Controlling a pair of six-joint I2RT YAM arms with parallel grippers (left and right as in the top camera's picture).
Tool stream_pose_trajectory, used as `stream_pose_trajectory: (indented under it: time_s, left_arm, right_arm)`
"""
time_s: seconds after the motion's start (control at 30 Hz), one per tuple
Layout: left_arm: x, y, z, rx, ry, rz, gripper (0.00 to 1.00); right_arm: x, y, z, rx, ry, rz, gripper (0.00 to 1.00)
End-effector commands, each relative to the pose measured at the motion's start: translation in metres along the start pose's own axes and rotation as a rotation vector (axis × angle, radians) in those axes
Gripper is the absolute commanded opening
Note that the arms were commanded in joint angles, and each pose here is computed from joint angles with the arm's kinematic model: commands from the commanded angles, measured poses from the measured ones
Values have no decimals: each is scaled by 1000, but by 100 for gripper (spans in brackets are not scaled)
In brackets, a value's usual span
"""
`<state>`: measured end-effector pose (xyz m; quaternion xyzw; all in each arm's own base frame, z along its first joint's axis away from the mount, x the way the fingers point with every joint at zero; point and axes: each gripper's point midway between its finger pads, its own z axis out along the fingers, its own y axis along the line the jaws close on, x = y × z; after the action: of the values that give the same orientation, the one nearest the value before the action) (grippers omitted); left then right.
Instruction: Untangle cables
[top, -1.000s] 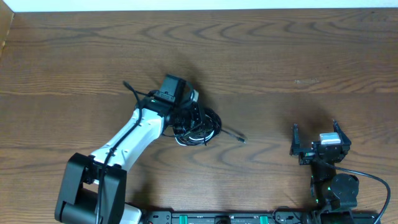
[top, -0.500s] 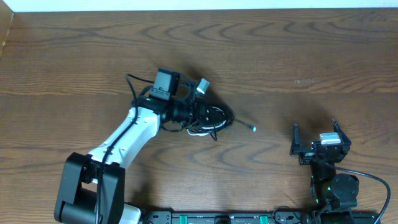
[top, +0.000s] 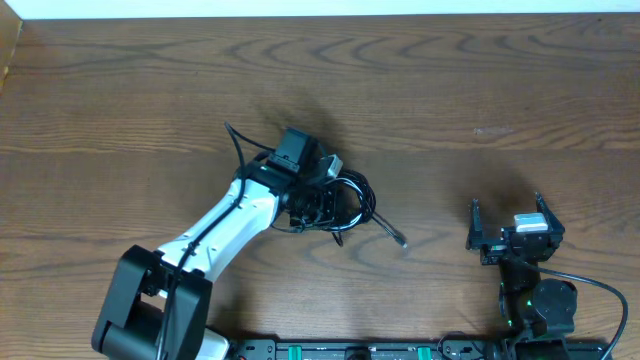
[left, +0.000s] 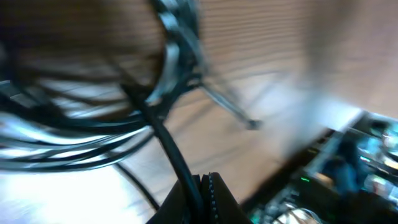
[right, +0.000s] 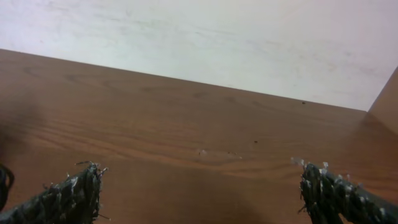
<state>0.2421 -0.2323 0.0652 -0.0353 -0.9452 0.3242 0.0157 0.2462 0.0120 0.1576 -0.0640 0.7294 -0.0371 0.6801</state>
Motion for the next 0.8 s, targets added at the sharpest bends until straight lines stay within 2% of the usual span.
stream_pose_trajectory:
  time_s: [0.0, 0.27, 0.33, 0.4, 0.43, 0.57, 0.77]
  left_arm:
    - [-8, 26, 1, -187, -62, 3, 8]
    - [-3, 42, 3, -355, -102, -17, 17]
    - [0, 41, 5, -363, -96, -15, 28]
    - [4, 42, 4, -370, -85, -38, 45]
    - [5, 42, 3, -374, -82, -61, 51]
    - [2, 36, -10, -386, -72, -89, 61]
    - [-14, 2, -33, -367, -105, -78, 71]
  right_arm:
    - [0, 2, 0, -9, -2, 10, 99]
    - [0, 2, 0, -9, -2, 10, 99]
    - [0, 2, 0, -9, -2, 10, 99]
    - [0, 2, 0, -9, -2, 10, 99]
    - [0, 2, 0, -9, -2, 10, 99]
    - [0, 2, 0, -9, -2, 10, 99]
    - [0, 2, 0, -9, -2, 10, 99]
